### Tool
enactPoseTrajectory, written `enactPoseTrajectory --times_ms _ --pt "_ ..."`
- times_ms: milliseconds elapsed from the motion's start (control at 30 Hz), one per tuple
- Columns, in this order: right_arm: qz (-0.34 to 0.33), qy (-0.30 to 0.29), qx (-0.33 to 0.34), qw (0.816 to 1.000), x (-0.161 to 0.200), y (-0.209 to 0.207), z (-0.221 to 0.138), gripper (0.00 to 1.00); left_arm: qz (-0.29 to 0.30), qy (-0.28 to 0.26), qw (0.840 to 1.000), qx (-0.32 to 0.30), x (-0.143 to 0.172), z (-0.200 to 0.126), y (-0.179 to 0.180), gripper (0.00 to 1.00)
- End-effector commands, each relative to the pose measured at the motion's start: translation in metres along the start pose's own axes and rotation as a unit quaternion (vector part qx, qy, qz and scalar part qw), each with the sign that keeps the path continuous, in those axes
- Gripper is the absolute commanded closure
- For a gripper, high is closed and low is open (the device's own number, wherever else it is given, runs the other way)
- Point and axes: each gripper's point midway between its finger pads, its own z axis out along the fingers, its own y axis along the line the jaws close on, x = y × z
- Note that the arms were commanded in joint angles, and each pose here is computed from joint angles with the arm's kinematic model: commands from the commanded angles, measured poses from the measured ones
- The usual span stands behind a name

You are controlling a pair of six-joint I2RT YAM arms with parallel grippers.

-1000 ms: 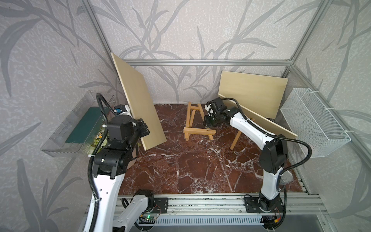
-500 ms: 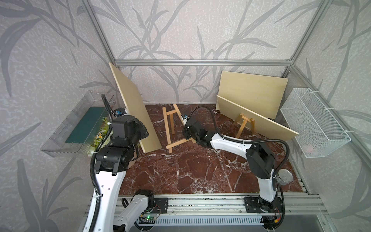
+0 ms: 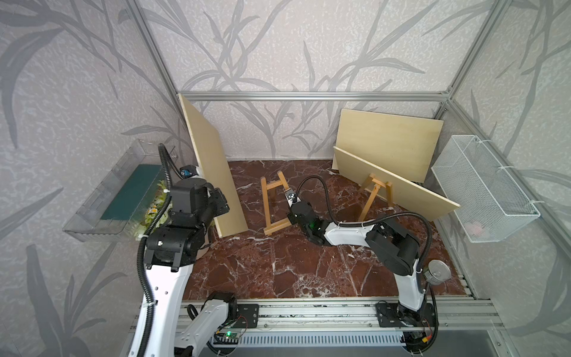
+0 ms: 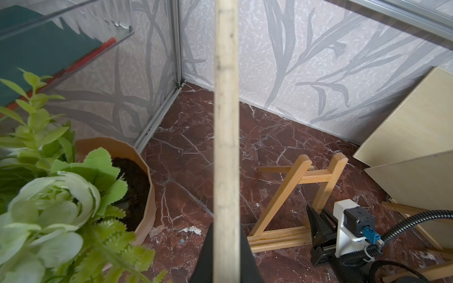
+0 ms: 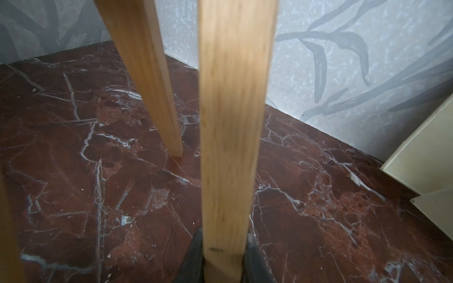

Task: Assemble the easel
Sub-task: Place the easel at the center of the board.

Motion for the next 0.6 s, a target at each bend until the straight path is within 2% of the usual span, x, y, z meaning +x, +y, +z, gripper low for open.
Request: enactPoseTrajectory --times_ms 0,100,167,200,267,300,333,433,567 --pt "-0.048 0.047 -0.001 0.998 0.028 -0.007 -0.010 0.94 -0.029 -0.201 0.975 0.087 -0.098 -0.067 -0.026 1.00" --pt "-0.062 0.064 -0.025 0.996 0.037 -0.002 -0.014 0.94 -0.014 -0.197 0.974 0.106 -0.098 -0.071 -0.034 1.00" --pt "-0.071 0.075 -0.057 0.993 0.041 0.004 -0.015 0.89 0.000 -0.198 0.974 0.112 -0.099 -0.075 -0.036 1.00" --pt "-0.069 0.079 -0.070 0.992 0.040 0.006 -0.015 0.80 0.010 -0.201 0.973 0.115 -0.100 -0.078 -0.038 1.00" --pt "-0.061 0.084 -0.094 0.990 0.034 0.008 -0.017 0.56 0.031 -0.207 0.971 0.118 -0.103 -0.085 -0.040 1.00" --pt "-0.057 0.082 -0.101 0.990 0.029 0.008 -0.019 0.48 0.044 -0.213 0.968 0.123 -0.106 -0.090 -0.042 1.00" --pt "-0.053 0.079 -0.108 0.990 0.023 0.008 -0.021 0.44 0.058 -0.217 0.966 0.129 -0.108 -0.094 -0.045 1.00" --pt "-0.039 0.060 -0.122 0.990 -0.002 0.005 -0.032 0.38 0.095 -0.224 0.958 0.148 -0.113 -0.108 -0.053 1.00" --pt "-0.020 0.038 -0.118 0.992 -0.038 -0.011 -0.050 0.37 0.147 -0.229 0.947 0.168 -0.116 -0.128 -0.062 1.00"
